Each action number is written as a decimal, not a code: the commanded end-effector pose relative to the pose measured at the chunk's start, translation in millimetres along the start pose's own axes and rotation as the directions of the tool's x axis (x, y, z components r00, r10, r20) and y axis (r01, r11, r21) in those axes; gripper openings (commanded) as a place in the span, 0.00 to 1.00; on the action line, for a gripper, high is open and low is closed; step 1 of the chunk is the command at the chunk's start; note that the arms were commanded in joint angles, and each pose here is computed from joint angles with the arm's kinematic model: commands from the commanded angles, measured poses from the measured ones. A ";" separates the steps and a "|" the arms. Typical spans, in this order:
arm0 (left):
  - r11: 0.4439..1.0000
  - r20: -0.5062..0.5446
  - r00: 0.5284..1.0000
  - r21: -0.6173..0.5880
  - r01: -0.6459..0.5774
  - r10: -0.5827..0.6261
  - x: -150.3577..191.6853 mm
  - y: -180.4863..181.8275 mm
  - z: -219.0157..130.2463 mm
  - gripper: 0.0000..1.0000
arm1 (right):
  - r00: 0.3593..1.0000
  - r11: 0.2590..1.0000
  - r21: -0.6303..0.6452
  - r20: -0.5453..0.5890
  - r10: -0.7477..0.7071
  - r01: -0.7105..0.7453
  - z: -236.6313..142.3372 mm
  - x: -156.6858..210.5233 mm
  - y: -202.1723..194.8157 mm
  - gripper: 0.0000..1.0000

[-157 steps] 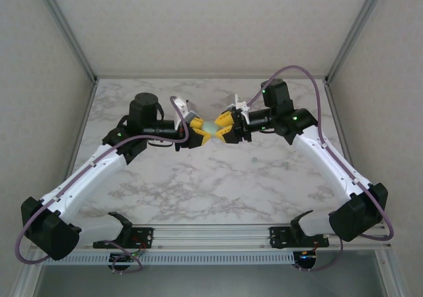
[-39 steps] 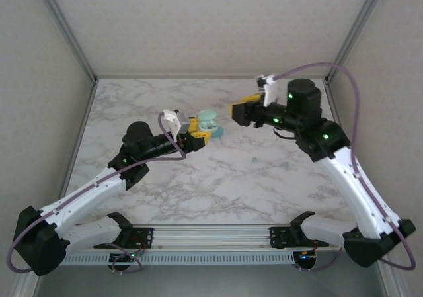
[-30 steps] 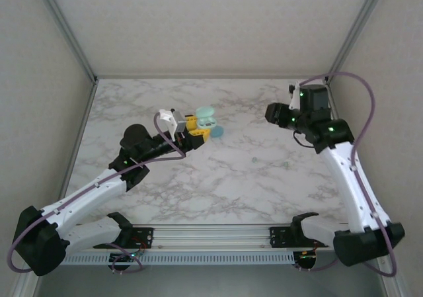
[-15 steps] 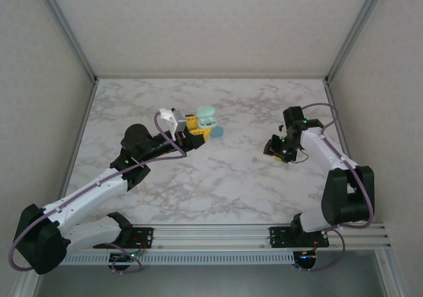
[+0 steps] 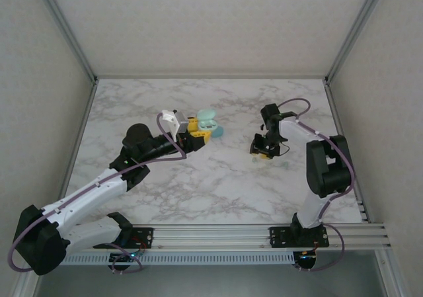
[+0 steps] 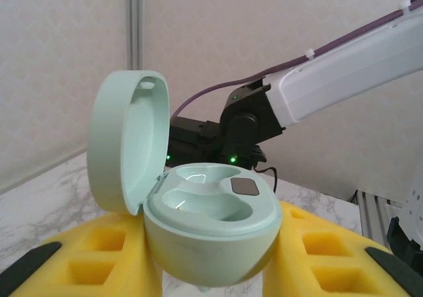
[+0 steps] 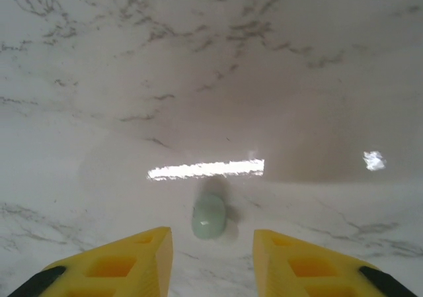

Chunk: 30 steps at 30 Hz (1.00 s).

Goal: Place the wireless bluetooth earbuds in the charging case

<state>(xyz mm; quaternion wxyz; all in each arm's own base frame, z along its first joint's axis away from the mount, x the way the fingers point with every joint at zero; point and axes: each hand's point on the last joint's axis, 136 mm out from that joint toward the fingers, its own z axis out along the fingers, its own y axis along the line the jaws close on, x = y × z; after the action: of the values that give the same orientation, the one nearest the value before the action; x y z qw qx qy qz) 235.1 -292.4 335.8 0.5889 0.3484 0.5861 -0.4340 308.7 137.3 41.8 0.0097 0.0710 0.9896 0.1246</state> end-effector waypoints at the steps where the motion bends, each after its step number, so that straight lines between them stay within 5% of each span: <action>1: 0.999 0.044 0.998 0.031 -0.043 0.041 -24.1 -11.2 -3.5 0.22 | 1.000 0.999 0.048 0.000 -0.010 0.010 3.1 -4.5 1.7 0.37; 30: 0.999 0.030 0.998 0.021 -0.050 0.050 -23.1 -11.5 -6.8 0.22 | 0.996 0.982 0.170 -0.068 -0.065 0.076 23.8 3.5 -2.1 0.27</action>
<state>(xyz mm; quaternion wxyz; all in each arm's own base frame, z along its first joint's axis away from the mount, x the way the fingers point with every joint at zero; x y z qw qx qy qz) 231.1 -289.1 338.2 0.5890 0.3551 0.5873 -0.4266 306.0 142.1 17.3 -0.0176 0.0416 0.9974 0.0562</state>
